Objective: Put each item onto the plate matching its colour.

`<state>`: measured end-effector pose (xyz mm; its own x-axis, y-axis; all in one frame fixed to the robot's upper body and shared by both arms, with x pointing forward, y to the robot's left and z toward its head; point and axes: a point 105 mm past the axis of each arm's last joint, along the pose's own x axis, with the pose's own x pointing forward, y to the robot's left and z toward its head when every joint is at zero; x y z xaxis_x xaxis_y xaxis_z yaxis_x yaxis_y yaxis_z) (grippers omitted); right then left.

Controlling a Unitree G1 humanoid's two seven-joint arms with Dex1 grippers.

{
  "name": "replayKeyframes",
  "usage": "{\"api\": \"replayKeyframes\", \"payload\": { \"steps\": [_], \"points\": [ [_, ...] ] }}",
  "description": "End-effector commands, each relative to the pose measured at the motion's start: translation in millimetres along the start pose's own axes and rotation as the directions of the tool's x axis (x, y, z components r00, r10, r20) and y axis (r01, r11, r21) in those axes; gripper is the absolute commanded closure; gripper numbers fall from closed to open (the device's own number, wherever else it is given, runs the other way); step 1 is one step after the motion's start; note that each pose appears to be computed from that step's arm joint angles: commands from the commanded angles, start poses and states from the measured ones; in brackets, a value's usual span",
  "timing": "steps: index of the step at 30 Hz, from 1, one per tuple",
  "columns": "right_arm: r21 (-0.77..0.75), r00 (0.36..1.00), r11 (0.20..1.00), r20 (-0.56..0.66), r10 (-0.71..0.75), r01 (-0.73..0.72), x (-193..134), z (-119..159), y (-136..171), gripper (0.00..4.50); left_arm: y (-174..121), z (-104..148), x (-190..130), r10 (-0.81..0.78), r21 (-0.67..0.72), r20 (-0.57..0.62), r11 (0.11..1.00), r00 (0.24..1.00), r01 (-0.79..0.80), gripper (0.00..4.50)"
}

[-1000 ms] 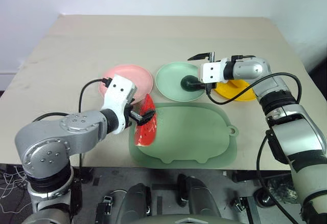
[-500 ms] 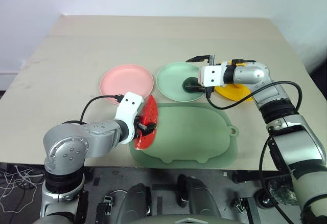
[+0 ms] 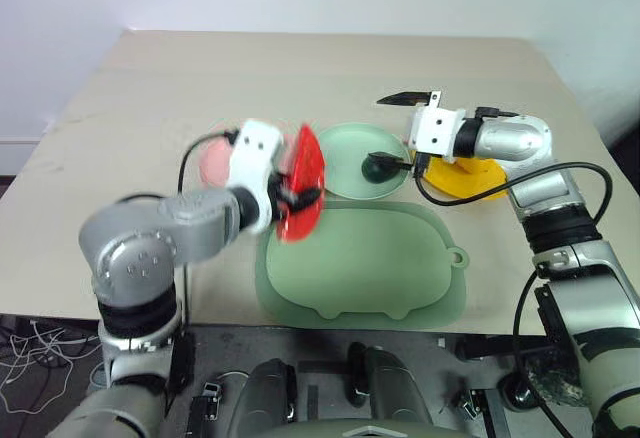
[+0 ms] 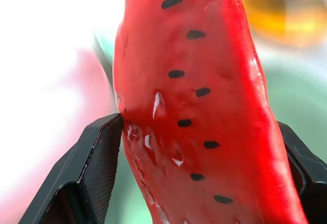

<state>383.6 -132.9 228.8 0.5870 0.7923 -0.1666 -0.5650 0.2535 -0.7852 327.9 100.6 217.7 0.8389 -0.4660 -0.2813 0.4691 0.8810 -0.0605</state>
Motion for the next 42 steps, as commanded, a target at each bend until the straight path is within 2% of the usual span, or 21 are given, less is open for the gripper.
{"api": "replayKeyframes", "payload": {
  "steps": [1, 4, 6, 11, 15, 17, 19, 20, 25, 30, 34, 36, 37, 39, 42],
  "points": [
    [0.165, 0.997, 0.986, 0.080, -0.020, 0.006, -21, 19, -2, 0.00, 38, 8, 11, 0.160, -0.021, 0.007, 0.987, 0.987, -0.160, 1.11],
    [0.307, 0.986, 0.941, 0.136, 0.101, -0.139, -39, 32, 41, 0.00, 68, 5, 31, 0.255, -0.047, -0.024, 0.966, 0.967, -0.256, 1.11],
    [0.359, 0.980, 0.917, 0.152, 0.126, -0.173, -45, 39, 59, 0.00, 79, 2, 39, 0.273, -0.049, -0.035, 0.960, 0.961, -0.275, 1.11],
    [0.464, 0.994, 0.879, 0.057, 0.097, -0.112, -47, 23, 91, 0.00, 96, -20, 57, 0.267, -0.033, -0.096, 0.962, 0.959, -0.271, 1.11],
    [0.500, 0.998, 0.864, 0.014, 0.064, -0.062, -50, 15, 100, 0.00, 99, -25, 63, 0.241, -0.055, -0.110, 0.967, 0.964, -0.248, 1.11],
    [0.506, 0.999, 0.862, 0.001, 0.048, -0.042, -51, 13, 100, 0.00, 99, -24, 64, 0.232, -0.056, -0.107, 0.969, 0.967, -0.239, 0.40],
    [0.507, 0.999, 0.861, -0.010, 0.043, -0.032, -52, 11, 99, 0.00, 98, -24, 66, 0.232, -0.050, -0.106, 0.970, 0.967, -0.238, 0.05],
    [0.507, 0.999, 0.862, -0.014, 0.044, -0.031, -52, 10, 99, 0.00, 97, -23, 66, 0.234, -0.044, -0.103, 0.970, 0.967, -0.239, 0.05],
    [0.502, 0.997, 0.864, -0.045, 0.058, -0.027, -57, 0, 97, 0.00, 79, 7, 62, 0.166, -0.119, 0.016, 0.979, 0.986, -0.163, 0.05],
    [0.496, 0.995, 0.868, -0.078, 0.054, -0.008, -65, -14, 85, 0.00, 69, 44, 38, 0.146, -0.166, 0.173, 0.979, 0.974, -0.117, 0.05],
    [0.504, 0.994, 0.864, -0.097, 0.043, 0.011, -69, -24, 75, 0.00, 76, 61, -4, 0.159, -0.125, 0.293, 0.984, 0.943, -0.128, 0.05],
    [0.505, 0.995, 0.863, -0.098, 0.033, 0.021, -72, -27, 70, 0.00, 83, 55, -23, 0.181, -0.020, 0.315, 0.983, 0.931, -0.184, 0.05],
    [0.505, 0.995, 0.862, -0.099, 0.022, 0.031, -73, -28, 67, 0.00, 88, 44, -34, 0.184, 0.034, 0.309, 0.978, 0.933, -0.204, 0.05],
    [0.503, 0.995, 0.863, -0.104, 0.007, 0.046, -76, -33, 63, 0.00, 89, 19, -49, 0.164, 0.123, 0.276, 0.971, 0.947, -0.204, 0.05],
    [0.511, 0.996, 0.858, -0.094, -0.002, 0.050, -80, -33, 62, 0.00, 77, -35, -69, 0.092, 0.225, 0.160, 0.966, 0.983, -0.127, 0.05]
  ]
}}
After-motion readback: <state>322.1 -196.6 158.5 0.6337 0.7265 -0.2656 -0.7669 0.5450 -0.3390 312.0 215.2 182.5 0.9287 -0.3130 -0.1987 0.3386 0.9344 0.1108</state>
